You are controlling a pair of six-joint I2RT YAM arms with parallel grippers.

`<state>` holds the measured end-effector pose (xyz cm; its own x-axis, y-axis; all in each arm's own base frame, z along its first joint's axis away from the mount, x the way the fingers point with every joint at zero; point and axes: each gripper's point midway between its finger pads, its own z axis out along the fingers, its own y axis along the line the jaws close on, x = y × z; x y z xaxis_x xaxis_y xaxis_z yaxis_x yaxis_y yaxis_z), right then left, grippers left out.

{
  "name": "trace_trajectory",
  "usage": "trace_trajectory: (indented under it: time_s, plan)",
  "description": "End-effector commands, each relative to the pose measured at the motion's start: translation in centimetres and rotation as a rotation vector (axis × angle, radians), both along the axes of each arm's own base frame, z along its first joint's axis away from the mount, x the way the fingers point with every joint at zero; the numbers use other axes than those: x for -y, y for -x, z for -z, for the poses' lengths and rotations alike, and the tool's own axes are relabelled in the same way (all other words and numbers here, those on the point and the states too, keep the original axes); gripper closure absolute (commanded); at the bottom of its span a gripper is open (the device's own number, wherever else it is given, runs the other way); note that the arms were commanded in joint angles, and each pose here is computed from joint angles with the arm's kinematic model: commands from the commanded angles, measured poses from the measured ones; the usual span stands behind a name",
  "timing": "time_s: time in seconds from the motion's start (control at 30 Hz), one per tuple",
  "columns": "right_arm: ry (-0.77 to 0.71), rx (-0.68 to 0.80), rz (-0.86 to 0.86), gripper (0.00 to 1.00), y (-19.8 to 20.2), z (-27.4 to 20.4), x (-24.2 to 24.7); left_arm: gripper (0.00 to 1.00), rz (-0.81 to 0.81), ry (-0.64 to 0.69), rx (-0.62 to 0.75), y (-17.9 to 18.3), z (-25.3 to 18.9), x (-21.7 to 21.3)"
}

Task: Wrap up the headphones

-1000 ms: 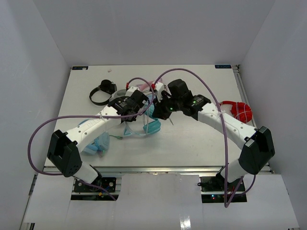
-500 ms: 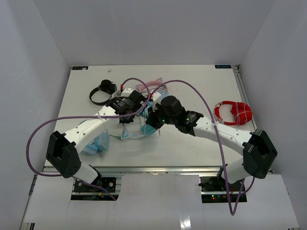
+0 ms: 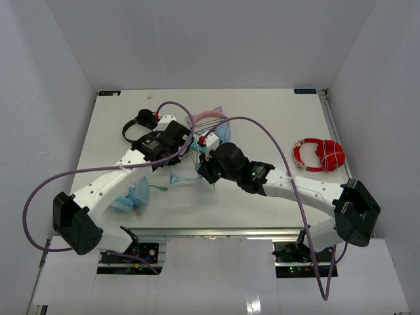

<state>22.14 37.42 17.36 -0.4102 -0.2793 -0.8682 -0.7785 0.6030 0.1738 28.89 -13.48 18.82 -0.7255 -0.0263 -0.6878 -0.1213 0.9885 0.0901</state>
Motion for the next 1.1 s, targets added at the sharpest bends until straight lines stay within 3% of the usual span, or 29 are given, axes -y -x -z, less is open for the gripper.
trace_trajectory:
  time_s: [0.0, 0.4, 0.53, 1.07]
  plan:
    - [-0.048, 0.06, 0.053, 0.92, -0.2, -1.8, 0.4, 1.0, -0.042, 0.217, 0.17, -1.4, -4.4, 1.3]
    - [-0.08, 0.116, 0.124, 0.84, -0.1, -3.5, 1.4, 1.0, -0.067, 0.246, 0.195, -1.0, -4.9, 0.9]
    - [-0.083, 0.122, 0.124, 0.92, 0.3, -3.4, 1.7, 1.0, -0.076, 0.254, 0.204, -1.0, -5.3, 0.8]
    - [-0.058, 0.16, 0.151, 0.92, 0.9, -2.5, 2.4, 1.0, -0.111, 0.325, 0.233, -0.8, -6.6, 0.6]
